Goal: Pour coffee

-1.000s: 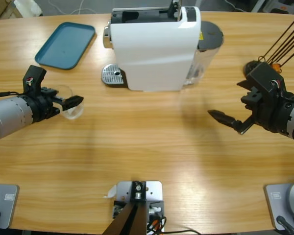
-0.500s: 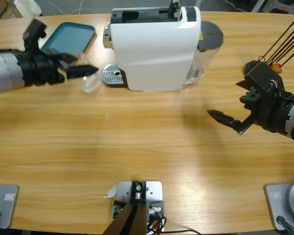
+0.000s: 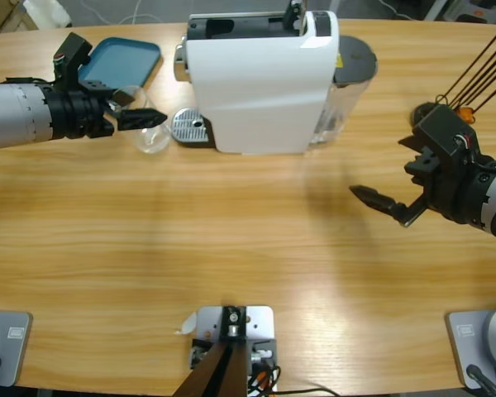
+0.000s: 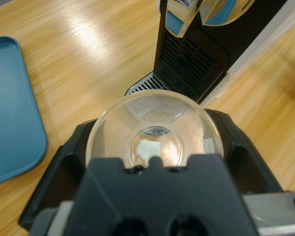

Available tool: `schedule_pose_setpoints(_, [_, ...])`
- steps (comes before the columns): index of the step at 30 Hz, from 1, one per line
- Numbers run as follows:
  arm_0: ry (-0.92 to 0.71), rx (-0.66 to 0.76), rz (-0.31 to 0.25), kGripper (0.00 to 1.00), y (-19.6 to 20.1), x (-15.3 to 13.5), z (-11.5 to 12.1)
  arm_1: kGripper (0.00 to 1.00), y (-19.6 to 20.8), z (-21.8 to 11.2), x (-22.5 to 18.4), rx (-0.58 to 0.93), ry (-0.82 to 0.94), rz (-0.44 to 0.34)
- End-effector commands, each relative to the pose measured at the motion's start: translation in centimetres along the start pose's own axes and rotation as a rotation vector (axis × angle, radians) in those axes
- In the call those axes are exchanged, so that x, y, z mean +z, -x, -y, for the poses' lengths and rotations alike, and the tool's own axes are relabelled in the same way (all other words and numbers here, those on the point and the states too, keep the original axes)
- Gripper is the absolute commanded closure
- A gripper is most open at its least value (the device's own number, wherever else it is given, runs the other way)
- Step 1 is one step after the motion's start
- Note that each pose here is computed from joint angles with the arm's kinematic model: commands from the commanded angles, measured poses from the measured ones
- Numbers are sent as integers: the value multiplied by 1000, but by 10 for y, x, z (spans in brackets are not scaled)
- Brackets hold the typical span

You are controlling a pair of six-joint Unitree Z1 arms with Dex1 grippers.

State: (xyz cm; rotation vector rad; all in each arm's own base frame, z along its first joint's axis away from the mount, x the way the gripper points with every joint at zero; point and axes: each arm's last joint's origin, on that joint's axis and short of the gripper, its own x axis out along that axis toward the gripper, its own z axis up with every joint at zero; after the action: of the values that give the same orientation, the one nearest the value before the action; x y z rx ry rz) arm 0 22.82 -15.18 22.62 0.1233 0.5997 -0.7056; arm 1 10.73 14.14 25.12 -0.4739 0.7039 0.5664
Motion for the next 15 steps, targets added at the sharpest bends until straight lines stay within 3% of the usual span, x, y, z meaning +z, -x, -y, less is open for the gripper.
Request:
schedule_pose_setpoints(1, [112, 50, -79, 400, 17, -37, -2, 0, -5, -1, -2, 9, 2, -23])
schedule_pose_setpoints(4, [160, 96, -134, 400, 27, -60, -2, 0, -5, -1, -2, 9, 3, -23])
schedule_pose_setpoints(8, [171, 135, -152, 400, 28, -66, -1, 0, -5, -1, -2, 9, 2, -23])
schedule_pose_setpoints(11, [121, 91, -157, 392, 27, -66, 14, 0, -5, -1, -2, 9, 2, -22])
schedule_pose_setpoints(14, [98, 46, -166, 43, 27, -68, 24, 0, -5, -1, -2, 9, 3, -22])
schedule_pose_setpoints(15, [89, 31, -157, 9, 29, -67, 28, 0, -5, -1, -2, 9, 2, -22])
